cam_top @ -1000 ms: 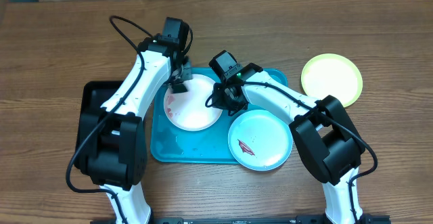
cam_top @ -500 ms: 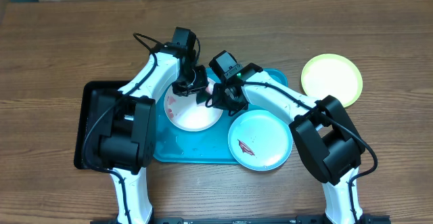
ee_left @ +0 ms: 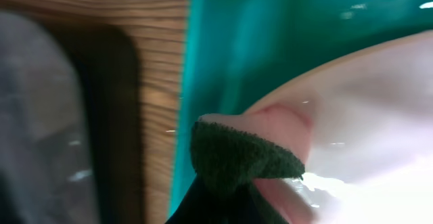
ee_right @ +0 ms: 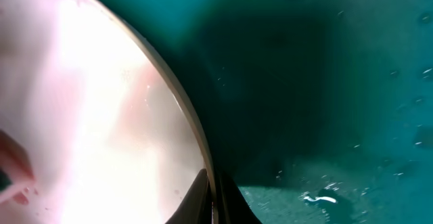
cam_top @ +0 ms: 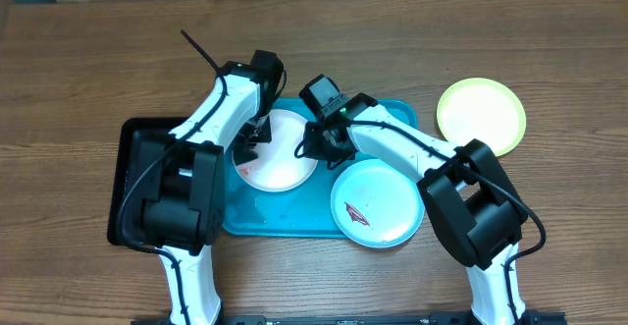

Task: Clean dirty plates on tray and stack at the side
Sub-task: 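Scrub the white plate with the sponge while the right gripper holds it, then lift the white plate with the right gripper and stack it on yellow plate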

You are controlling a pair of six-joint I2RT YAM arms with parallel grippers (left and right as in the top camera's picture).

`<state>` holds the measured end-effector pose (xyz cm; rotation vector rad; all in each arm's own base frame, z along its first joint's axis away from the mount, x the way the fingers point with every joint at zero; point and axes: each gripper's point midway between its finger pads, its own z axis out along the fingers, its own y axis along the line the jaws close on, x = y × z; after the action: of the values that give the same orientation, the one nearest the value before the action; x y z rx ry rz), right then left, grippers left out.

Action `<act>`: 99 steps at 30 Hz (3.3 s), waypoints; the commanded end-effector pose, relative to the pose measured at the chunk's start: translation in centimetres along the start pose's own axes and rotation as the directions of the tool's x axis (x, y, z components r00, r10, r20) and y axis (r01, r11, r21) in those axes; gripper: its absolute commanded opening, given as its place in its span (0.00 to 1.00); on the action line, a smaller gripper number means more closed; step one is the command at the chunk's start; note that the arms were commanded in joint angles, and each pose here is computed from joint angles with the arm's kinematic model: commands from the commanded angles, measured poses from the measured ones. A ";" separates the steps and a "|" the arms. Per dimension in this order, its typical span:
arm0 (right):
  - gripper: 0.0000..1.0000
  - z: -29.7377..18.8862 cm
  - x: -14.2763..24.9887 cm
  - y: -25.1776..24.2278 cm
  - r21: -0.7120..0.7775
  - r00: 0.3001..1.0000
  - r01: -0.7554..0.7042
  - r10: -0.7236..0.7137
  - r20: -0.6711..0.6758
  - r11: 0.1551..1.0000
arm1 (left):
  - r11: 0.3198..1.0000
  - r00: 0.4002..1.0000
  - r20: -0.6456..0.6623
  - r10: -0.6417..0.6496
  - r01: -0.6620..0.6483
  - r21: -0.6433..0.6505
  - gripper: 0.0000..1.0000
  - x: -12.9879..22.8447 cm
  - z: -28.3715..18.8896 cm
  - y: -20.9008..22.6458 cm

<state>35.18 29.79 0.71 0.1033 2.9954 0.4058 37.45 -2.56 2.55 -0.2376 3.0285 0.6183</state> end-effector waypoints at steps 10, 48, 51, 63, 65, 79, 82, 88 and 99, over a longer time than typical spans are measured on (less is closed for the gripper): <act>0.04 -2.3 -1.3 -4.2 0.191 0.996 0.069 -0.078 0.039 0.979 | 0.903 0.922 0.137 -0.362 0.310 0.297 0.04 -3.4 -10.2 8.4; 0.04 -37.3 -0.3 7.6 0.984 0.270 0.050 -0.951 0.151 0.170 | 0.614 0.758 -0.280 -0.589 0.645 0.455 0.04 6.1 -7.1 18.3; 0.04 -37.7 -0.2 8.0 0.992 0.263 0.059 -0.960 0.090 0.109 | 0.614 0.759 -0.279 -0.589 0.644 0.455 0.04 6.1 -7.1 18.3; 0.04 -37.8 0.0 8.3 0.978 0.260 0.034 -0.947 0.189 0.205 | 0.616 0.761 -0.274 -0.588 0.641 0.458 0.04 6.0 -7.1 18.3; 0.04 -37.7 -0.3 8.0 0.947 0.268 0.000 -0.913 0.309 0.321 | 0.616 0.761 -0.273 -0.589 0.641 0.459 0.04 6.0 -7.1 18.3; 0.04 -23.8 -7.0 -4.2 0.134 0.862 0.071 -0.128 0.490 0.988 | 0.620 0.763 -0.272 -0.586 0.639 0.456 0.04 6.0 -7.0 18.3; 0.04 -24.7 -9.4 -11.6 0.092 0.878 -0.142 0.083 0.471 0.985 | 0.620 0.764 -0.272 -0.585 0.638 0.456 0.04 6.0 -7.0 18.3; 0.04 -26.1 -9.2 -28.1 0.162 0.785 -0.529 0.407 0.466 0.833 | 0.623 0.768 -0.266 -0.583 0.632 0.460 0.04 6.0 -7.1 18.3; 0.04 -21.4 -5.2 -37.3 0.051 0.661 -0.715 0.650 0.376 0.697 | 0.621 0.768 -0.251 -0.589 0.629 0.469 0.04 5.5 -7.0 18.4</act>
<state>35.40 -13.98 12.52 1.2492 2.5099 -0.0022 28.96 10.78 16.01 -1.2372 2.7110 -0.2805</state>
